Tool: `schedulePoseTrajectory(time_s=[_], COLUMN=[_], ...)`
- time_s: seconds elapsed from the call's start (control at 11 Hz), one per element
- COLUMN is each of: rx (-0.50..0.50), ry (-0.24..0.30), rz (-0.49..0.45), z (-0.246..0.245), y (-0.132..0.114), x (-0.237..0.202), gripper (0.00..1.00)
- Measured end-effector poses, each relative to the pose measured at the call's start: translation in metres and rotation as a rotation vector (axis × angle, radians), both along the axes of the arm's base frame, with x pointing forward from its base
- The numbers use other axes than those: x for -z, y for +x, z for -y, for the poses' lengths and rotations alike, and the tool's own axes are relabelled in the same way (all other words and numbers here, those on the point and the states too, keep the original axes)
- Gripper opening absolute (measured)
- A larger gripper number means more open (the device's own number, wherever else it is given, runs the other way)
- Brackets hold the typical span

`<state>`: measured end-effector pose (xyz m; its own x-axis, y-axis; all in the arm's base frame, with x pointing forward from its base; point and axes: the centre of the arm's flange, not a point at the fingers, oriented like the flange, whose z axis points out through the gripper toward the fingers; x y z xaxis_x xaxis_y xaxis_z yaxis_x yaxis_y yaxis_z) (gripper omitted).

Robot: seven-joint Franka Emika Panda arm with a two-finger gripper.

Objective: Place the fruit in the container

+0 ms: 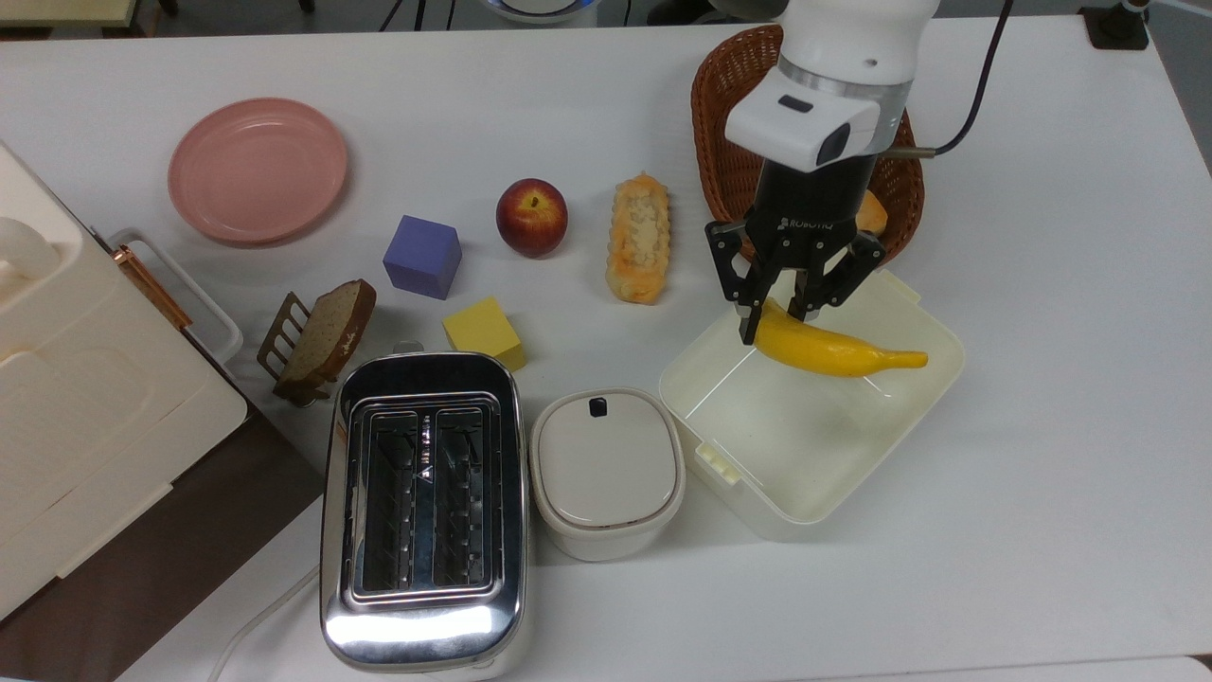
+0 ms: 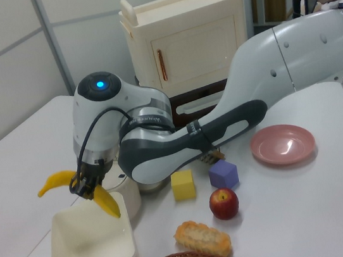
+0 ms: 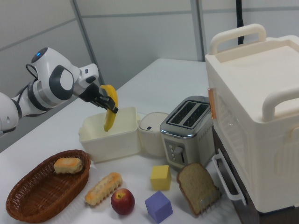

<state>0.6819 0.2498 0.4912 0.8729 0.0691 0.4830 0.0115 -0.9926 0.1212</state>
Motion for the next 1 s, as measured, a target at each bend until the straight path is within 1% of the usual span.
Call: schedulePoseTrajectory(time_s=[0.18,0.27,0.36,0.45,0.54,0.63,0.91,1.0], rx=[0.010,0.010,0.005,-0.003,-0.007,-0.008,-0.001,0.026], ry=[0.003,0.003,-0.008,-0.033,-0.048,-0.053,-0.059,-0.086], rz=[-0.010,-0.012,-0.008,0.002,0.007,0.006,0.002,-0.030], z=[-0.001,-0.002,-0.003,-0.003,-0.003,-0.003,-0.001,0.005], y=[0.002,0.002,0.002,0.002,0.002,0.003,0.001,-0.003], x=[0.009,0.010,0.011,0.012,0.014,0.016,0.011,0.005], gripper=[0.33,0.37,0.52,0.66,0.82,0.99,1.00,1.00])
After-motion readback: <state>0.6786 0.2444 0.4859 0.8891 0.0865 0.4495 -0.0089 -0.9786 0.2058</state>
